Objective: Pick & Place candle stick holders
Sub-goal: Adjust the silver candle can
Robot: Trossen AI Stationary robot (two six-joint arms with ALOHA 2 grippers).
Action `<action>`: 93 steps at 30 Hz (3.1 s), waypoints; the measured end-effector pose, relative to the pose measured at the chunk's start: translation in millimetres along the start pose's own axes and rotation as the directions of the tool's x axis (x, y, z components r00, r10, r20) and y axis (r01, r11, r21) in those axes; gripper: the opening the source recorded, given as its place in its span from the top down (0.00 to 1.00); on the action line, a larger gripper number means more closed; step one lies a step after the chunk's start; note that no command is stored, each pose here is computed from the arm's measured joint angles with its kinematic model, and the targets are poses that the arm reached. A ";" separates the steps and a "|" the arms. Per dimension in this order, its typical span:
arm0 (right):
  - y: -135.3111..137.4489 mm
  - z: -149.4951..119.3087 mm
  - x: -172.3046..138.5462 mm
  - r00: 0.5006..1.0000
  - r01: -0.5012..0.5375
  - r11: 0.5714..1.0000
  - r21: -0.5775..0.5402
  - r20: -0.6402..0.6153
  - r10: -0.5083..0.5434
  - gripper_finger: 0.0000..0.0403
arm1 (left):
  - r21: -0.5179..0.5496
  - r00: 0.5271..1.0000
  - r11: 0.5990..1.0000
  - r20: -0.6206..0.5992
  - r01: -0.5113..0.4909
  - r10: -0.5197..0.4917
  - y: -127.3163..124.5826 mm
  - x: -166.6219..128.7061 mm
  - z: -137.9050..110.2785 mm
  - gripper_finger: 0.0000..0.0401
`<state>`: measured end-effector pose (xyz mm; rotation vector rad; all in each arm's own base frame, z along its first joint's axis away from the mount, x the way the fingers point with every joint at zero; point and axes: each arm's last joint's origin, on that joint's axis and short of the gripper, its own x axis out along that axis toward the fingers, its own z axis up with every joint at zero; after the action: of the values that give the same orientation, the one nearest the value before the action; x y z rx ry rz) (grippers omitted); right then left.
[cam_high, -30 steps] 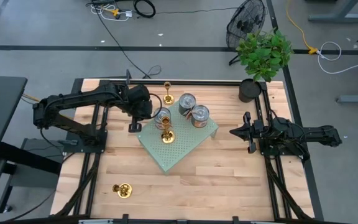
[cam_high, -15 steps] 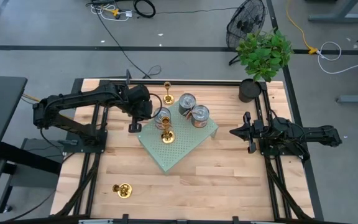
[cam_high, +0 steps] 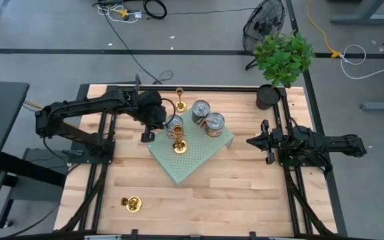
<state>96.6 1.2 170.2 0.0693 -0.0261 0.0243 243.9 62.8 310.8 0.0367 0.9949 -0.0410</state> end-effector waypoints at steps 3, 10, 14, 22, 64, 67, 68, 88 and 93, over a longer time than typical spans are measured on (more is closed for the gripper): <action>0.0 0.0 0.0 1.000 0.000 1.000 0.000 0.000 0.000 0.99 | 0.005 1.000 1.000 0.027 0.009 -0.009 0.3 0.0 2.3 1.00; 0.0 0.0 0.0 1.000 -0.001 1.000 0.000 0.000 0.001 0.99 | 0.019 0.995 1.000 0.095 0.022 -0.024 1.3 -0.1 8.4 1.00; 0.0 0.0 0.0 1.000 0.000 1.000 0.000 0.000 0.000 0.99 | 0.022 0.992 1.000 0.121 0.017 -0.019 2.0 -0.4 11.0 1.00; 0.0 0.0 0.0 1.000 0.000 1.000 0.000 0.000 0.000 0.99 | 0.042 0.978 0.999 0.206 0.034 -0.042 2.7 -1.3 18.7 1.00; 0.0 -0.1 0.0 1.000 0.000 1.000 0.000 0.000 0.000 0.99 | 0.078 0.956 0.991 0.264 0.110 -0.127 -5.2 19.9 35.1 1.00; 0.0 0.0 0.0 1.000 0.000 1.000 0.000 0.000 0.000 0.99 | 0.080 0.954 0.991 0.271 0.108 -0.126 -5.0 19.7 35.8 1.00; 0.0 0.0 0.0 1.000 0.000 1.000 0.000 0.000 0.000 0.99 | 0.080 0.955 0.991 0.270 0.109 -0.127 -5.1 19.7 35.7 1.00; 0.0 0.0 0.0 1.000 -0.001 1.000 0.000 0.000 0.001 0.99 | 0.072 0.982 0.997 0.190 -0.006 -0.008 4.1 20.4 27.6 1.00; 0.0 0.0 0.0 1.000 0.000 1.000 0.000 0.000 0.000 0.99 | 0.084 0.967 0.996 0.254 -0.001 -0.021 5.2 19.0 33.3 1.00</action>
<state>96.6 1.2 170.2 0.0692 -0.0261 0.0242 282.4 66.0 313.0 0.1010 0.7357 -0.0943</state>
